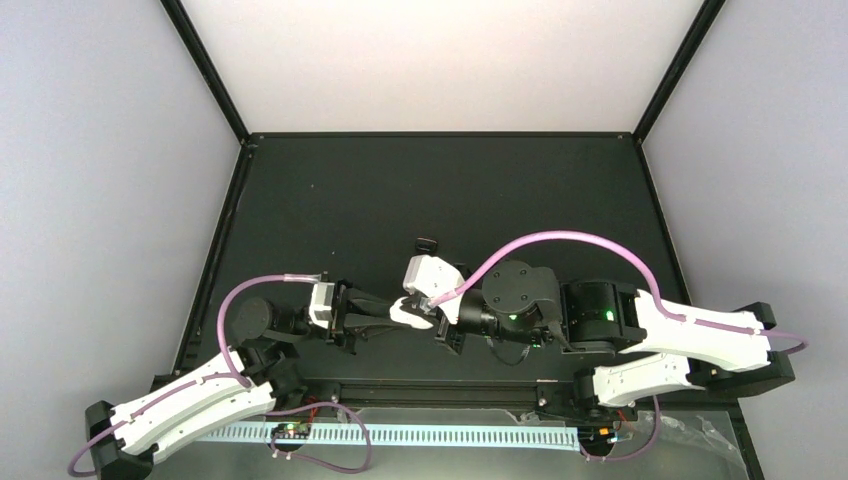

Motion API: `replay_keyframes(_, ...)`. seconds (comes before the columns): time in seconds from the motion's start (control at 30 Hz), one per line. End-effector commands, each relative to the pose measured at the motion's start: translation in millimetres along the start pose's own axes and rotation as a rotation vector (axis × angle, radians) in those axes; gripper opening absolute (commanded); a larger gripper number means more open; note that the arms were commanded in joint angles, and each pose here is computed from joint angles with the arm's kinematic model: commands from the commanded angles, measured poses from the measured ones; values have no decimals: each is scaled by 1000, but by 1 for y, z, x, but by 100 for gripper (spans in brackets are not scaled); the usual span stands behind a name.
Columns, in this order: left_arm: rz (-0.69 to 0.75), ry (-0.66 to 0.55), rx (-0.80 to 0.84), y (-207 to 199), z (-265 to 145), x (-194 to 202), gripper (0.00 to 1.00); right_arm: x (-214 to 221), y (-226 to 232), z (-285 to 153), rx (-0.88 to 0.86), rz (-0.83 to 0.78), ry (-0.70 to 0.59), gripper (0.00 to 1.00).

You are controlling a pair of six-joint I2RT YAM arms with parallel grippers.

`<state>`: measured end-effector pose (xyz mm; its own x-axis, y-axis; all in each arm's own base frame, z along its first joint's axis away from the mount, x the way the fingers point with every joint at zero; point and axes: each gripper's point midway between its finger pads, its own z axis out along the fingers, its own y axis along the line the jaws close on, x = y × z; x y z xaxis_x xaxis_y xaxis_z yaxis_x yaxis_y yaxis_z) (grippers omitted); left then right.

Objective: Insert the wireless bluetooth earbuds into the charging case
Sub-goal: Place the earbud in the charging case.

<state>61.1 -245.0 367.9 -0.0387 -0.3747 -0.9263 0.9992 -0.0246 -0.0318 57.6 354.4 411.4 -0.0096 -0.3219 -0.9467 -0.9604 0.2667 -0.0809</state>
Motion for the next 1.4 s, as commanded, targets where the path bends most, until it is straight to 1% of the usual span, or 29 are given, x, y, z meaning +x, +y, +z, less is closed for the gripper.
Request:
replay_keyframes(0.0,32,-51,6,-6,0,-21,2,2,-7,-6,48,-23,16,1)
replay_keyframes(0.53,44,-63,-39,1,-1,-24,2,14,-7,-6,51,-13,48,1)
replay_keyframes(1.03,49,-62,-46,2,-3,-24,2,20,-7,5,77,-17,78,1)
replay_keyframes(1.37,54,-75,-68,4,-2,-30,2,26,-4,11,91,-47,115,1)
